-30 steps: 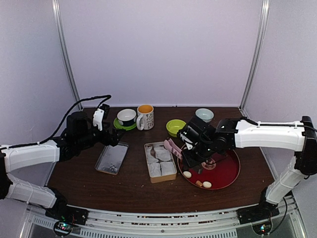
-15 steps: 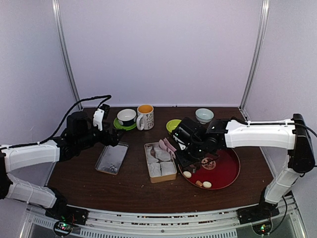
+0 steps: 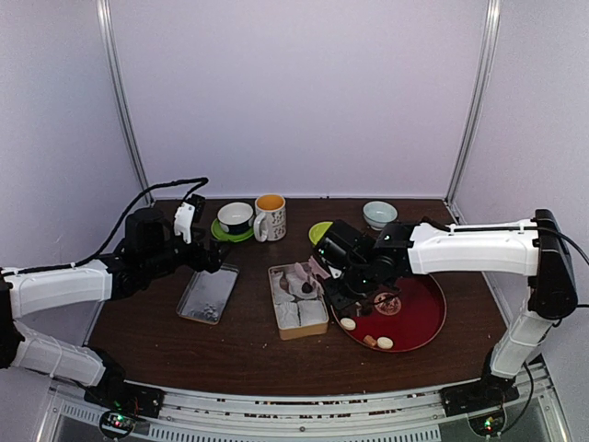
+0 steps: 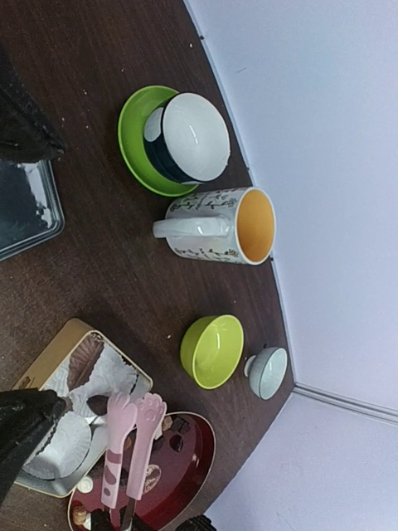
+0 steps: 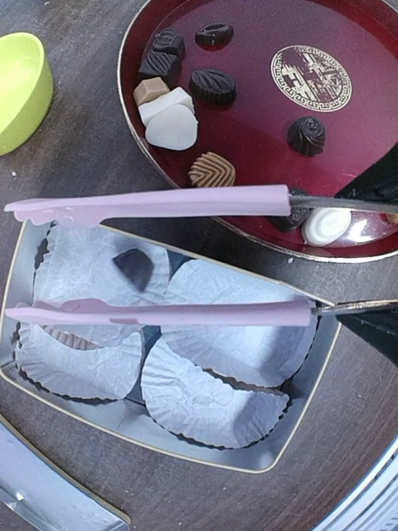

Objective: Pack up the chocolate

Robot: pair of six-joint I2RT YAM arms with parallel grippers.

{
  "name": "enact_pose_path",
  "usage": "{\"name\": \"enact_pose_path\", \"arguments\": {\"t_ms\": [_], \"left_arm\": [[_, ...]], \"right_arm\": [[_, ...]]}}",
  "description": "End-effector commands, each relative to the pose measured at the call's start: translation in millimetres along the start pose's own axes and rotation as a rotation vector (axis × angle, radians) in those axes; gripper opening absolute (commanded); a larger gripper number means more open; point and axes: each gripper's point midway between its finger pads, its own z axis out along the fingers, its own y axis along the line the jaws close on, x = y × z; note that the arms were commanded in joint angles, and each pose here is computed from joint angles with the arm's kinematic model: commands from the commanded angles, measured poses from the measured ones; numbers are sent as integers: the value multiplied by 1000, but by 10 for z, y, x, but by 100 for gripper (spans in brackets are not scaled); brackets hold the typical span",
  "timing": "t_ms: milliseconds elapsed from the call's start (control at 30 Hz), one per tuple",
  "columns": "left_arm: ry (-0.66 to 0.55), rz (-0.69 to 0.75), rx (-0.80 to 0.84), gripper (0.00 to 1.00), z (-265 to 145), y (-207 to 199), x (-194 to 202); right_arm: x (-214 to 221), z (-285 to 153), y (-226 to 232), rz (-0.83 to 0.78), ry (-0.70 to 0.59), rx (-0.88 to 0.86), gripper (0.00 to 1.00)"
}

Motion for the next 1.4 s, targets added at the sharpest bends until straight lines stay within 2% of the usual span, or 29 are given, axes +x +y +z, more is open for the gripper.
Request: {"name": "enact_pose_path", "arguments": {"t_ms": [0, 333, 700, 1200, 1367], "left_arm": [[-33, 12, 17, 97, 24, -18, -109], [37, -9, 108, 96, 209, -152, 4], [146, -43, 177, 94, 443, -243, 185], [161, -48, 191, 93, 476, -262, 215], [161, -46, 188, 93, 470, -257, 211]], "right_arm": [[-120, -103, 38, -12, -46, 3, 36], [-90, -91, 338, -104, -16, -63, 36], [-16, 38, 277, -152, 32, 98, 38], [-22, 131, 354, -191, 47, 127, 42], [-55, 178, 272, -195, 50, 204, 41]]}}
